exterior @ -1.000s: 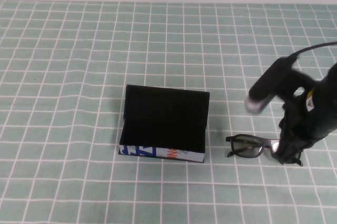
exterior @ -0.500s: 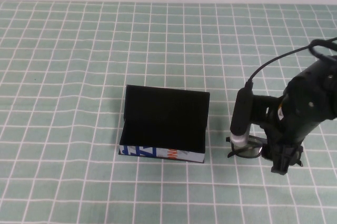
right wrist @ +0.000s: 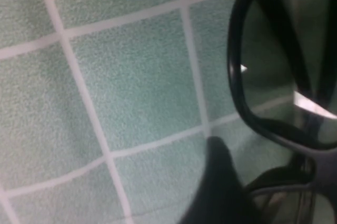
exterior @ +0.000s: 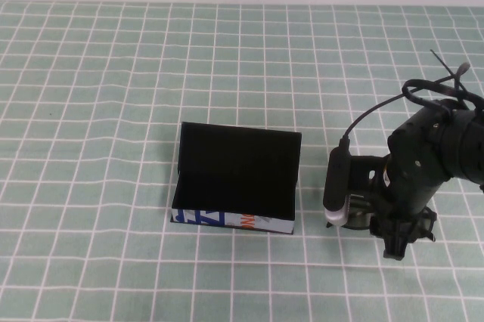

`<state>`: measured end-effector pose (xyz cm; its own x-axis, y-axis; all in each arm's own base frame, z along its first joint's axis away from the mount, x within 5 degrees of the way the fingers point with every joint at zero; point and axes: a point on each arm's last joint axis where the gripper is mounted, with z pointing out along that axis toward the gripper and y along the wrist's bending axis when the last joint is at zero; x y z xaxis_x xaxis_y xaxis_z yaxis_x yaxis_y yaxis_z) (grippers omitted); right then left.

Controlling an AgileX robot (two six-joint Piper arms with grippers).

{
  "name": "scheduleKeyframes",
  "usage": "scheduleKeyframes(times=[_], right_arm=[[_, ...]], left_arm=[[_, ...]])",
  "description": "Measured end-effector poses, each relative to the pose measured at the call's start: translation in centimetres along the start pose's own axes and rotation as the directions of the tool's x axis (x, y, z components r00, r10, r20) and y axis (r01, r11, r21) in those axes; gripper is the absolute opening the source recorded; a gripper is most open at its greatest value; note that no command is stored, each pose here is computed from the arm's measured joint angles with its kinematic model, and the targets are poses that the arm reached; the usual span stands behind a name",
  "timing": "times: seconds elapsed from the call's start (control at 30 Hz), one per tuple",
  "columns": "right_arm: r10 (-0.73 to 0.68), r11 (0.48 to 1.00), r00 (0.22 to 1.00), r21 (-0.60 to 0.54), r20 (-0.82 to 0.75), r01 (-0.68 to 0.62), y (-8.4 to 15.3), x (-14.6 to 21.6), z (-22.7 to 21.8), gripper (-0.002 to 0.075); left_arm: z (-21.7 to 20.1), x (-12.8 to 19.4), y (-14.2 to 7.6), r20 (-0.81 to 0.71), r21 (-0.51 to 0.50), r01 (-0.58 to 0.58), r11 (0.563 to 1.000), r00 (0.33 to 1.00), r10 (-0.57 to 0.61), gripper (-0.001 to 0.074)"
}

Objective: Return glasses to glasses case
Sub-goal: Pick up the glasses from the table, then place the glasses in the glasses case

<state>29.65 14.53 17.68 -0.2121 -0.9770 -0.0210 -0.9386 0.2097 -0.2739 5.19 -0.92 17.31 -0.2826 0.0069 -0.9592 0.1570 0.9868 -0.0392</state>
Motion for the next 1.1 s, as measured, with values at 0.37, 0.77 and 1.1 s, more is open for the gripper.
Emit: scheduleKeyframes(times=[0.37,0.77,1.1], right_arm=[[-0.008,1.000,1.000,-0.001,-0.011,0.008,-0.1,0.0,0.2,0.0071],[-0.017,1.000,1.000,0.022,-0.015,0.018,-0.3,0.3,-0.9,0.0071],[0.028,0.995,0.997,0.097,0.072,-0.035,-1.9,0.1,-7.0,0.0071]], left_arm=[[0.0,0.0,0.0,0.000,0.000,0.000,1.000,1.000,0.000,-0.0004],[0.0,0.0,0.0,0.000,0.000,0.000,1.000,1.000,0.000,-0.0004],[0.0,0.0,0.0,0.000,0.000,0.000,1.000,1.000,0.000,-0.0004]])
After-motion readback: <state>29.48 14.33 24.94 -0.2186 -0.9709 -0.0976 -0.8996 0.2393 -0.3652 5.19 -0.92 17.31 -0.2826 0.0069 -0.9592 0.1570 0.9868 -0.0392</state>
